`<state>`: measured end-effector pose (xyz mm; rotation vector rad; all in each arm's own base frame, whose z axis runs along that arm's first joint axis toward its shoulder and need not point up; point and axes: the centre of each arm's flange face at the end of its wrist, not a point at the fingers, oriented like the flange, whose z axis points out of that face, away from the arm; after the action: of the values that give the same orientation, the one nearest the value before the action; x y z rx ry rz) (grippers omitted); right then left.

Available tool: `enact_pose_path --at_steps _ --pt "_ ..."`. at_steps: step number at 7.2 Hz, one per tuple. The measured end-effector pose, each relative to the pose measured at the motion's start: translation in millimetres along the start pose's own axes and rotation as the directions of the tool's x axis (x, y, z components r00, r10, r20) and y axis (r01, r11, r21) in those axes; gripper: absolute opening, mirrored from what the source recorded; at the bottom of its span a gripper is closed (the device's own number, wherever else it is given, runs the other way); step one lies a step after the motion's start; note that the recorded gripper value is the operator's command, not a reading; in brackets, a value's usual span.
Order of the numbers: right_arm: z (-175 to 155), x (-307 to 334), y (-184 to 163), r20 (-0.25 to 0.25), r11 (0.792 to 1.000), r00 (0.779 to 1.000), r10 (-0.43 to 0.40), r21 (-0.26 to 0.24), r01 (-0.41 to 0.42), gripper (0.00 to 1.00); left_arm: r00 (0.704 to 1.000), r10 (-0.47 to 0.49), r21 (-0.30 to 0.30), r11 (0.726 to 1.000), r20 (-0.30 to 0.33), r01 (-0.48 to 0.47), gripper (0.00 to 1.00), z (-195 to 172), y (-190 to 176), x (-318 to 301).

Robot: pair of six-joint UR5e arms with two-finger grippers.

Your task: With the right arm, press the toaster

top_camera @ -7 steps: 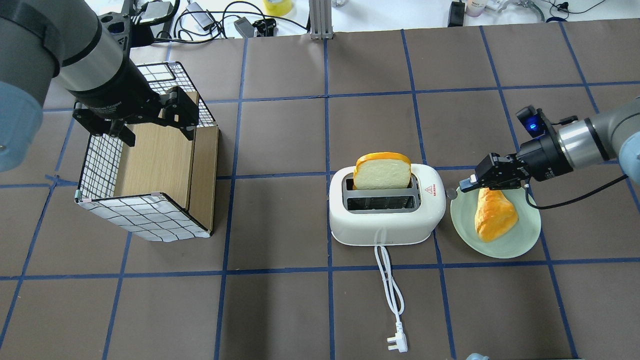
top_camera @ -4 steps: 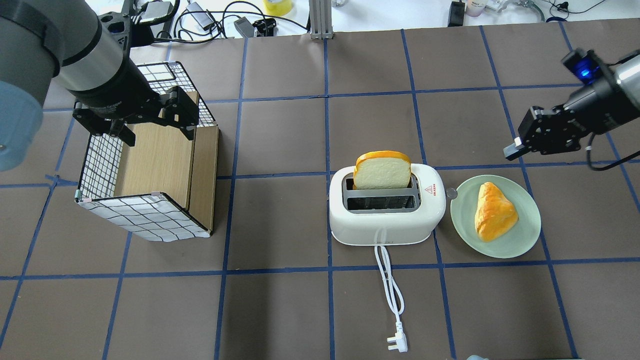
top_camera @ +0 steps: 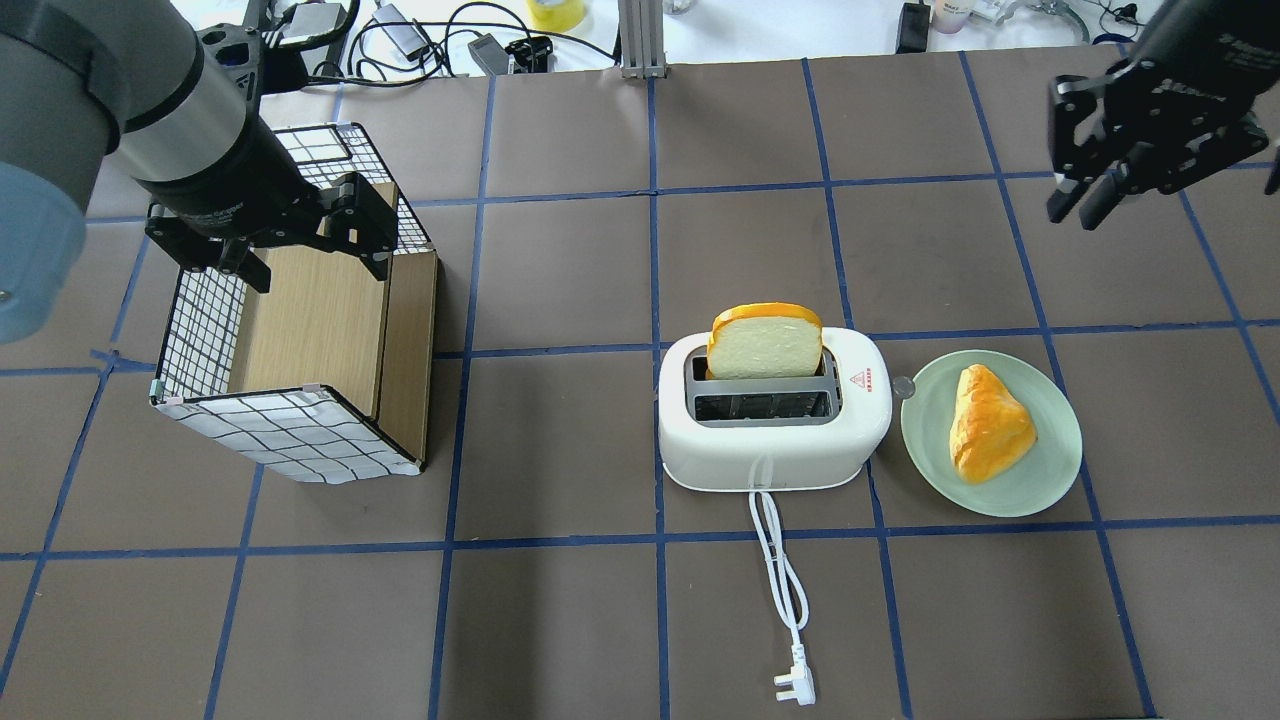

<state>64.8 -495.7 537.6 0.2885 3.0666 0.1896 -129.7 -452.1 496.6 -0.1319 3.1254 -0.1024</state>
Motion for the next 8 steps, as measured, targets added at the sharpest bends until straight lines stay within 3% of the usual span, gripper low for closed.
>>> enact_pose_path --at_steps 1,2,6,8 --pt "3 -36 2 -0.071 0.998 0.997 -0.013 0.053 0.017 1.00 1.000 0.000 0.000 1.000 0.000 0.000 1.00 0 0 0" --pt "7 -62 4 -0.097 0.995 0.995 -0.012 0.096 0.022 1.00 1.000 0.000 0.000 1.000 0.000 0.000 1.00 0 0 0" --pt "7 -92 7 -0.091 0.979 0.995 -0.029 0.196 0.047 1.00 1.000 0.000 0.000 1.000 0.000 0.000 1.00 0 0 0" --pt "6 -94 7 -0.085 0.976 0.996 -0.037 0.211 0.054 1.00 1.000 0.000 0.000 1.000 0.000 0.000 1.00 0 0 0"
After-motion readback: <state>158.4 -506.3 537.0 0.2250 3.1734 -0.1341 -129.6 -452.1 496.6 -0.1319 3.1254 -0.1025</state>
